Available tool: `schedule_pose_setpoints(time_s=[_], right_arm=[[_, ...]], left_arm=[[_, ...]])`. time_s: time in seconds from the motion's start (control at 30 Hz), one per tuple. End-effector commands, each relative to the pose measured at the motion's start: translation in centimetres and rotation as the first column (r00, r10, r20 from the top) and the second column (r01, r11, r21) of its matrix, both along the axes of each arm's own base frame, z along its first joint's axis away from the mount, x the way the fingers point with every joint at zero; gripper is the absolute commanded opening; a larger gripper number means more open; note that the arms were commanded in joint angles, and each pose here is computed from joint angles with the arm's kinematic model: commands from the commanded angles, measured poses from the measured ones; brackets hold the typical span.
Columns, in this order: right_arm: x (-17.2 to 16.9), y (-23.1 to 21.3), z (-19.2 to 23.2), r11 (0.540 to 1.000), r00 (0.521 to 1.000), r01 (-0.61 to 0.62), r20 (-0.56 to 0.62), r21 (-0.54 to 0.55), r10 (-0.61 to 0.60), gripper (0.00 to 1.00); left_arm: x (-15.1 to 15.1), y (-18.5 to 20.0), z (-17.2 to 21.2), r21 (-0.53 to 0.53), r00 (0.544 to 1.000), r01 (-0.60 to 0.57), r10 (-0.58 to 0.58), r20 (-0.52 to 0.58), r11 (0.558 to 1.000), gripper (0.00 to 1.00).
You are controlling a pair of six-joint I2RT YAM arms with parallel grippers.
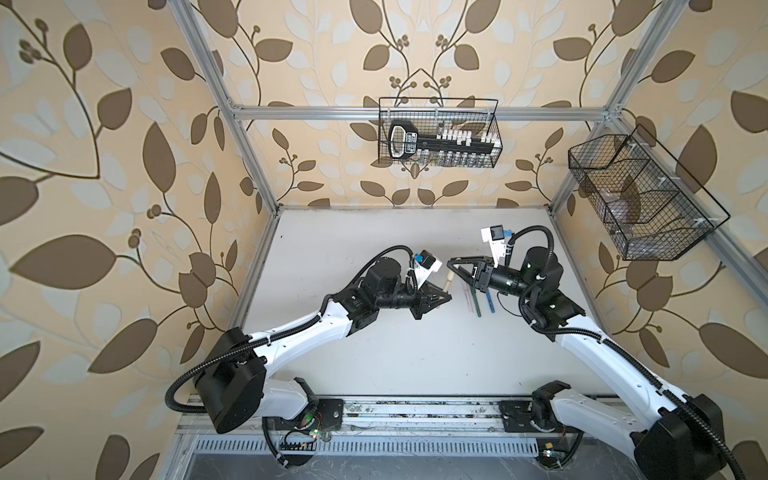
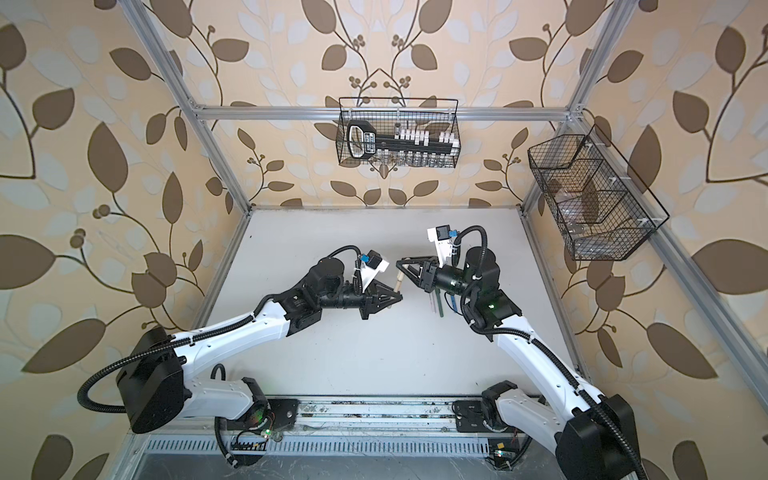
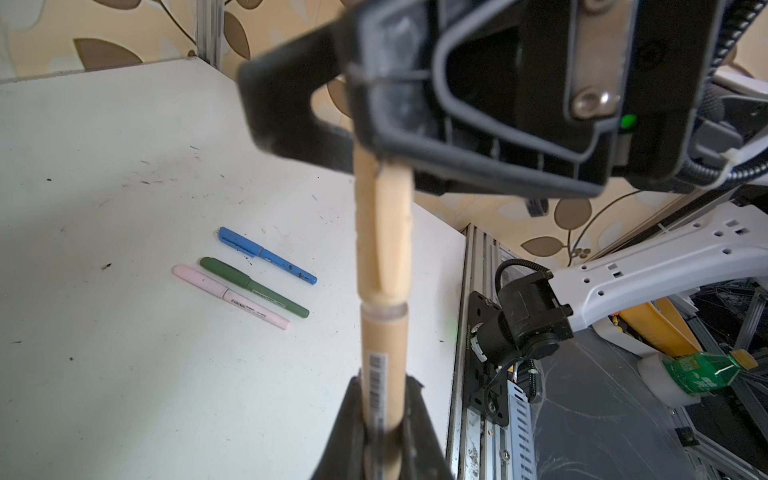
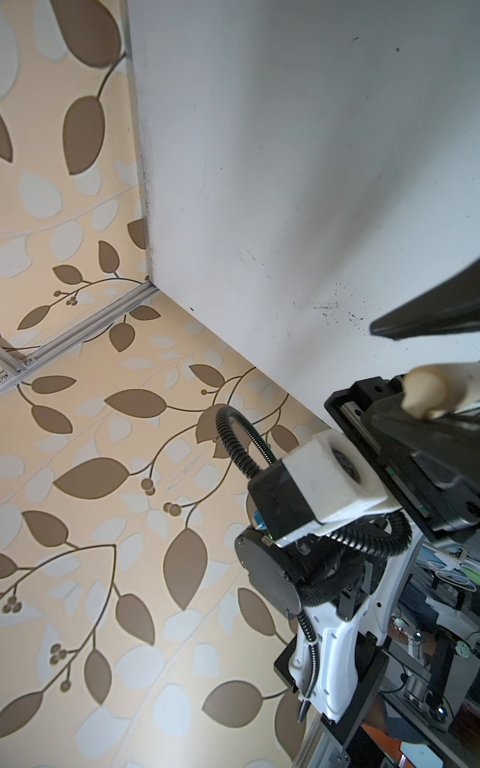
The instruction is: Insert the pens into the pen caps
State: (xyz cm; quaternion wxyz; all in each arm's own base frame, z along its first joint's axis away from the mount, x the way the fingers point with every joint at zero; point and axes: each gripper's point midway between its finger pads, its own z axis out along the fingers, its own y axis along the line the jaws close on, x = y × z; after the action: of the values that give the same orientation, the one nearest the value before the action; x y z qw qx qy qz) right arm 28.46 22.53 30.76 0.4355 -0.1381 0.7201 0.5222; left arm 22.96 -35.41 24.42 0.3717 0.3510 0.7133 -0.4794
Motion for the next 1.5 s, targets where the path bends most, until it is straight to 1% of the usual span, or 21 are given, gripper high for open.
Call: schedule_pose_setpoints(time_s=[0.0, 0.03, 0.2, 0.3, 0.33, 0.37, 0.43, 0.57, 0.7, 0.83, 1.03, 1.2, 1.33, 1.47], right_arm=[[-0.1, 0.2, 1.1, 1.000, 1.000, -0.018, 0.023, 0.000, 0.018, 0.22], [-0.2, 0.1, 0.9, 1.000, 1.000, -0.018, 0.018, -0.007, 0.019, 0.18], [-0.3, 0.3, 0.1, 0.999, 1.000, -0.027, 0.002, -0.018, 0.028, 0.07], [-0.6, 0.6, -0.5, 0.999, 0.999, -0.041, -0.008, -0.027, 0.040, 0.04], [-0.6, 0.7, -0.8, 0.998, 0.999, -0.044, -0.015, -0.038, 0.043, 0.01], [-0.6, 0.7, -1.2, 0.998, 0.999, -0.044, -0.023, -0.046, 0.043, 0.00], [-0.7, 0.9, -1.6, 0.998, 0.998, -0.049, -0.035, -0.045, 0.047, 0.00], [-1.2, 1.7, -3.0, 0.995, 0.996, -0.078, -0.057, -0.065, 0.074, 0.00], [-2.1, 3.1, -5.0, 0.988, 0.988, -0.131, -0.089, -0.084, 0.124, 0.00], [-2.7, 4.0, -6.4, 0.984, 0.981, -0.163, -0.114, -0.068, 0.155, 0.00], [-3.9, 4.7, -8.5, 0.974, 0.969, -0.212, -0.149, -0.078, 0.199, 0.00], [-4.4, 5.7, -10.7, 0.964, 0.957, -0.248, -0.175, -0.093, 0.229, 0.00], [-4.6, 6.0, -11.6, 0.954, 0.945, -0.282, -0.202, -0.104, 0.257, 0.00], [-4.8, 5.7, -12.0, 0.950, 0.943, -0.287, -0.212, -0.124, 0.257, 0.00]], left_arm=[[-0.2, 0.0, 2.8, -0.050, 0.997, 0.005, -0.001, 0.081, 0.999, 0.00], [-0.1, 0.1, 3.0, -0.058, 0.996, -0.004, 0.009, 0.087, 0.998, 0.00], [1.1, 0.4, 5.4, -0.113, 0.984, -0.065, 0.082, 0.157, 0.992, 0.00], [2.0, 0.7, 7.4, -0.154, 0.965, -0.108, 0.141, 0.223, 0.982, 0.00], [2.4, 0.9, 8.2, -0.176, 0.953, -0.130, 0.172, 0.249, 0.976, 0.00], [2.7, 1.1, 8.9, -0.194, 0.942, -0.143, 0.193, 0.274, 0.971, 0.00], [3.2, 1.4, 10.2, -0.217, 0.918, -0.166, 0.231, 0.323, 0.962, 0.00], [3.9, 2.0, 13.1, -0.285, 0.884, -0.164, 0.268, 0.382, 0.945, 0.00], [5.0, 2.9, 15.6, -0.357, 0.868, -0.143, 0.291, 0.403, 0.923, 0.00], [5.5, 4.5, 18.2, -0.459, 0.857, -0.098, 0.309, 0.413, 0.883, 0.00], [5.7, 5.1, 20.2, -0.470, 0.831, -0.080, 0.319, 0.456, 0.879, 0.00], [6.2, 5.7, 21.2, -0.542, 0.846, -0.044, 0.320, 0.427, 0.839, 0.00], [6.7, 6.2, 21.2, -0.556, 0.850, -0.048, 0.326, 0.414, 0.830, 0.00], [6.3, 6.6, 21.3, -0.539, 0.844, -0.049, 0.324, 0.427, 0.841, 0.00]])
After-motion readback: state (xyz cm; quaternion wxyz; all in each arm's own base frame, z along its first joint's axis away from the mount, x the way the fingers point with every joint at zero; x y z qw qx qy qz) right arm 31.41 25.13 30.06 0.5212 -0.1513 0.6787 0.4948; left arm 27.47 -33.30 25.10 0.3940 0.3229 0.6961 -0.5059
